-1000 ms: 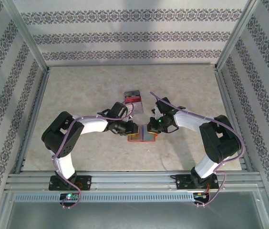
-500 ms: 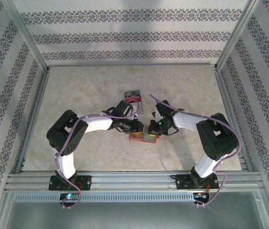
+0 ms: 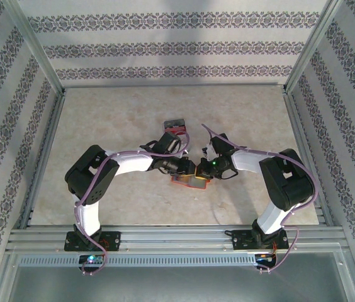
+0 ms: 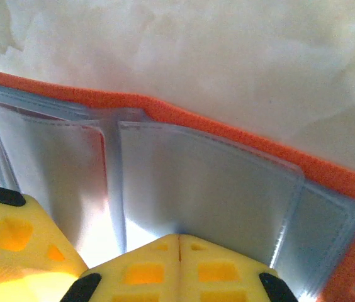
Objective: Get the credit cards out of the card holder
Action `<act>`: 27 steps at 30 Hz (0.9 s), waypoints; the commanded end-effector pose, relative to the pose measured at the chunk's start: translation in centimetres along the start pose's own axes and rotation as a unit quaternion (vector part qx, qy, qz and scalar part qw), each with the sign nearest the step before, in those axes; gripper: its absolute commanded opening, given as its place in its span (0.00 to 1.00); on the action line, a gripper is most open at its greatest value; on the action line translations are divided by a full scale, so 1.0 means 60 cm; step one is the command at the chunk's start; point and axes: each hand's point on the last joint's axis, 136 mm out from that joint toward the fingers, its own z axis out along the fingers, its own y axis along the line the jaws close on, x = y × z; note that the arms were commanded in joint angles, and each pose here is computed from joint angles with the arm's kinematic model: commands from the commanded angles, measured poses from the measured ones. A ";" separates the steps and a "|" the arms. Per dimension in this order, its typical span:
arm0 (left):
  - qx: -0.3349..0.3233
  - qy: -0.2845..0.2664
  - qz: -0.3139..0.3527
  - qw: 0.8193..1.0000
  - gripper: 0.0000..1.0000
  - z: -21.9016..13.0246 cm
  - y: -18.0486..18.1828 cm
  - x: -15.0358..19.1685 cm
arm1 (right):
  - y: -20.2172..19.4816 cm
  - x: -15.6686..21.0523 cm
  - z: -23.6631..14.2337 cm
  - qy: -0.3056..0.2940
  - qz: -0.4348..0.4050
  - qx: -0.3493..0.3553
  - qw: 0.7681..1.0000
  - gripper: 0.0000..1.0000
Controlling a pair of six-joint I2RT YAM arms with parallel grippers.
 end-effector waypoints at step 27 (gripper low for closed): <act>-0.064 -0.065 -0.038 0.995 0.50 -0.120 0.100 -0.016 | -0.049 0.008 0.016 0.003 0.011 0.019 1.000 0.00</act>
